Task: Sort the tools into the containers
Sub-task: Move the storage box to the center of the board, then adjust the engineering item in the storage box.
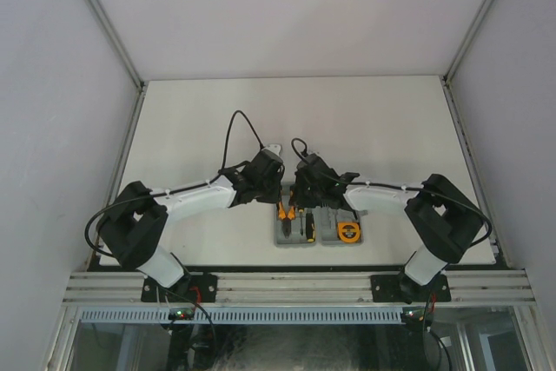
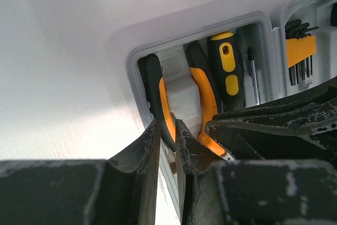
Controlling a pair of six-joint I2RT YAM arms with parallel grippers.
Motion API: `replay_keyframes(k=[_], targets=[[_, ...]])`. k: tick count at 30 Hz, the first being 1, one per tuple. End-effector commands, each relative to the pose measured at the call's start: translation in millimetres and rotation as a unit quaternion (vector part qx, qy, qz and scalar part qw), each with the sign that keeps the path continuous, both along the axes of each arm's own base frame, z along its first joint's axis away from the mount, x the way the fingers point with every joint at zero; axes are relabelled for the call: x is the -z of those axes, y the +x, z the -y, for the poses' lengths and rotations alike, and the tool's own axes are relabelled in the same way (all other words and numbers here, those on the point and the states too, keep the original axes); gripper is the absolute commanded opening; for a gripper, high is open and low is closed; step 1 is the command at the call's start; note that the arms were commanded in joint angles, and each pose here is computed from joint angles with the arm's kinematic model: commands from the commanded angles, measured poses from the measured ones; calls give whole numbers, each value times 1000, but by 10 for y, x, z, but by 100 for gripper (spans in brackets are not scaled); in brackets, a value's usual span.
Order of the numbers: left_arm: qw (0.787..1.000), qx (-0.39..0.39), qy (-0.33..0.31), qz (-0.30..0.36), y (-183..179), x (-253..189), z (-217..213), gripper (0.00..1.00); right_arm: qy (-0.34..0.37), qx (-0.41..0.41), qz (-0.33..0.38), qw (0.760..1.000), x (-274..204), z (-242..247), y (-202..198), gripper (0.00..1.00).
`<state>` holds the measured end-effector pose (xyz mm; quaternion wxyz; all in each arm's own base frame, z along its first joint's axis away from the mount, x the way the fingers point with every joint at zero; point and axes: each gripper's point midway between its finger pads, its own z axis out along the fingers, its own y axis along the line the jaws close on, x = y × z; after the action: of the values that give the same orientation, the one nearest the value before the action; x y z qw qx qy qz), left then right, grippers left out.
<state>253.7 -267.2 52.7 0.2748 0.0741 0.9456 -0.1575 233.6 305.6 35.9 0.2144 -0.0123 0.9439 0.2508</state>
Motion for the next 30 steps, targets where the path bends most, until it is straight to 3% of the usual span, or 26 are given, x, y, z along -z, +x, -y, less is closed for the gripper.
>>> replay_keyframes(k=[1,30], targets=[[999,14,-29,30,139,-267,194,21,-24,-4,5,1000,80,6,-2,7],[999,31,-34,15,72,-137,298,24,-17,-12,26,999,-164,31,-68,5]])
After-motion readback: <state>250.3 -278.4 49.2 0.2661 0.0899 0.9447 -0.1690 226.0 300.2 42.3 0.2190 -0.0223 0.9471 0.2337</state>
